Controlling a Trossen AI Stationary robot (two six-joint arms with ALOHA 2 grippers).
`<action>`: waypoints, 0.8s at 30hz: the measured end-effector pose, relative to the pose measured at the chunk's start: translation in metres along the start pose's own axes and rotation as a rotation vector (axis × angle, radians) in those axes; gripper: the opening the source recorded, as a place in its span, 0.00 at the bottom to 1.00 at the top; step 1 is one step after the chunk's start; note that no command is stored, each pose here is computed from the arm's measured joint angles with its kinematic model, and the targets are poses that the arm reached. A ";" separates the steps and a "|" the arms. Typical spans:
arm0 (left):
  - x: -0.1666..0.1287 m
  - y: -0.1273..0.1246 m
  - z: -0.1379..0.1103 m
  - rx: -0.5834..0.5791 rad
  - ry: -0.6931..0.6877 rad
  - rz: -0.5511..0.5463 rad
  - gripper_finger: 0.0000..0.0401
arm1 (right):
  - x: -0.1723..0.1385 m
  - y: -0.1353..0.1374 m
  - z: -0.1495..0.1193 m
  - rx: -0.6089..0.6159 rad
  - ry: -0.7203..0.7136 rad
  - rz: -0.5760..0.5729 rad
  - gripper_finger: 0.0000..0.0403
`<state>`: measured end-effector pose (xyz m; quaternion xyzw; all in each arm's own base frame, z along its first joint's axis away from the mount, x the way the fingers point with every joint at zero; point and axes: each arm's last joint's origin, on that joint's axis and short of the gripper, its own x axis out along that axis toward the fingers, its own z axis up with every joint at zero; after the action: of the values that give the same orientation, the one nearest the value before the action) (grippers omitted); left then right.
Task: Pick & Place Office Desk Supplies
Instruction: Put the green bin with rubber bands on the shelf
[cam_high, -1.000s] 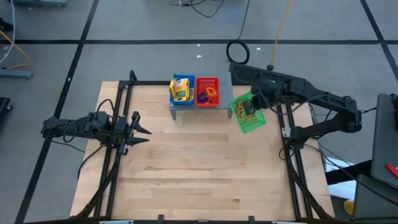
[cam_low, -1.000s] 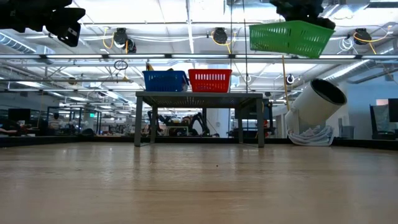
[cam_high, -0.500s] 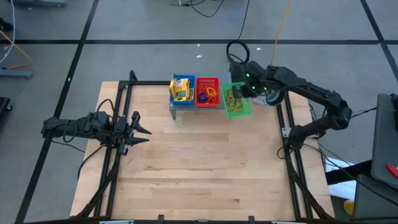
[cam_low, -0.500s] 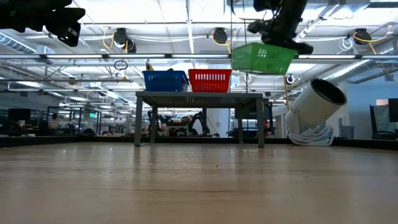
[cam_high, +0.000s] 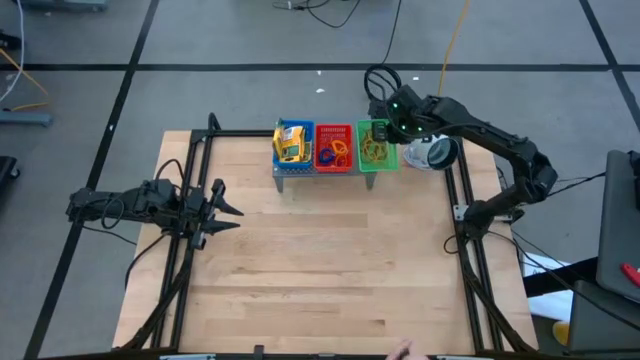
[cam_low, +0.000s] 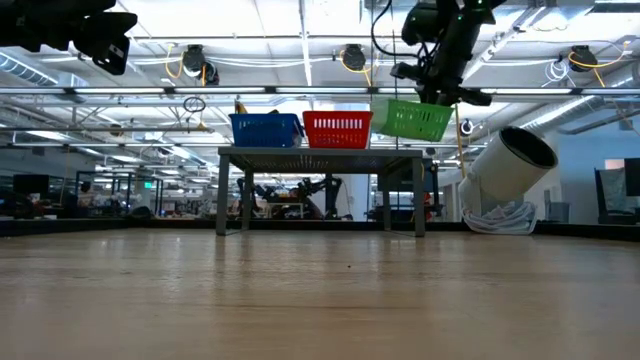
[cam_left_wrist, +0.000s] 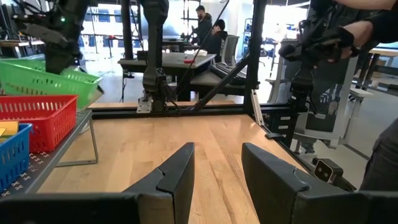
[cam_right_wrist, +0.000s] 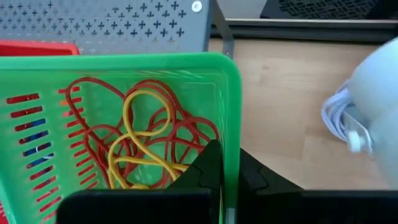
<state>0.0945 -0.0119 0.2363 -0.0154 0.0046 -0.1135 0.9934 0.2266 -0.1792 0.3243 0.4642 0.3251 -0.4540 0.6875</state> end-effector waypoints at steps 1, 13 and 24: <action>0.000 0.000 0.000 0.000 0.000 0.000 0.36 | 0.002 0.000 0.002 0.002 0.001 0.004 0.00; 0.000 0.000 0.000 0.000 0.000 0.000 0.36 | 0.014 0.011 0.020 -0.008 0.017 0.038 0.00; 0.000 0.000 0.000 0.000 0.000 0.000 0.36 | 0.028 0.017 0.025 -0.004 0.040 0.026 0.00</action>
<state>0.0944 -0.0118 0.2363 -0.0153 0.0045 -0.1135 0.9934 0.2535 -0.2088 0.3148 0.4761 0.3336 -0.4351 0.6876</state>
